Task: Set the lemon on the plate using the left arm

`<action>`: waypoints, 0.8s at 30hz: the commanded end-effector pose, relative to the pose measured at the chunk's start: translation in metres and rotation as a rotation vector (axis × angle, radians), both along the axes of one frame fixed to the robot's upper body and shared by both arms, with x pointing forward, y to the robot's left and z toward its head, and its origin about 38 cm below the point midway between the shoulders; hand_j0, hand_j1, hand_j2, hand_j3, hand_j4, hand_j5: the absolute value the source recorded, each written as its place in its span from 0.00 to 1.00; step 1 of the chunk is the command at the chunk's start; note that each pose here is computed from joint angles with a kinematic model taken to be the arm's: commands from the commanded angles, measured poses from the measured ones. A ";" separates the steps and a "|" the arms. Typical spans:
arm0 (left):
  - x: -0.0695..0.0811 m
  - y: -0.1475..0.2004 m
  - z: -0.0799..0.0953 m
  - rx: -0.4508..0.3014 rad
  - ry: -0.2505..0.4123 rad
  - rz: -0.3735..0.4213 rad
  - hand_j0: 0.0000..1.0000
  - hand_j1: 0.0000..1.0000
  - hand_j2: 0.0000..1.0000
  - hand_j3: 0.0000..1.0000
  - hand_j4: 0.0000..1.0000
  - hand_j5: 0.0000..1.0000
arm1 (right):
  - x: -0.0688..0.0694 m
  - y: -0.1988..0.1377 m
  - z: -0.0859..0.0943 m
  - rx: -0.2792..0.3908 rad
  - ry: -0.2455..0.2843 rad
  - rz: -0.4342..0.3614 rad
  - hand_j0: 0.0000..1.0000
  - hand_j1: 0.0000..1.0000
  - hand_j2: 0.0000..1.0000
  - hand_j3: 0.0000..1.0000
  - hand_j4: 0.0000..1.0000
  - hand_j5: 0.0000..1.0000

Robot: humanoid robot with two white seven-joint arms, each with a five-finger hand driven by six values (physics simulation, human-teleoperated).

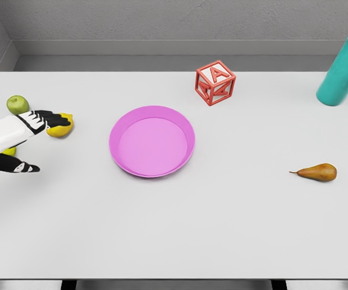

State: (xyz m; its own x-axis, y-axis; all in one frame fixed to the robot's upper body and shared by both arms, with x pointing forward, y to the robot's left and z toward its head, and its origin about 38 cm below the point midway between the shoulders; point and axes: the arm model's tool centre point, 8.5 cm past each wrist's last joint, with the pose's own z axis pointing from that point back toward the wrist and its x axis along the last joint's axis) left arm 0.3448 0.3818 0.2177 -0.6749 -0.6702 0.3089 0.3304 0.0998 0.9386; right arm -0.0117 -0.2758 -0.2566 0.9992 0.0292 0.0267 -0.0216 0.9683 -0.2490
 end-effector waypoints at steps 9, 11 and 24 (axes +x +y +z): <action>0.006 0.033 -0.002 0.123 0.089 0.056 1.00 1.00 1.00 1.00 1.00 1.00 | 0.000 0.000 0.000 0.000 0.002 0.000 1.00 1.00 1.00 1.00 1.00 1.00; 0.006 0.032 -0.003 0.126 0.090 0.055 1.00 1.00 1.00 1.00 1.00 1.00 | 0.000 0.000 0.000 0.000 0.002 0.000 1.00 1.00 1.00 1.00 1.00 1.00; 0.084 -0.011 -0.021 0.347 0.098 -0.010 1.00 1.00 1.00 1.00 1.00 1.00 | 0.000 0.000 0.000 0.000 0.002 0.000 1.00 1.00 1.00 1.00 1.00 1.00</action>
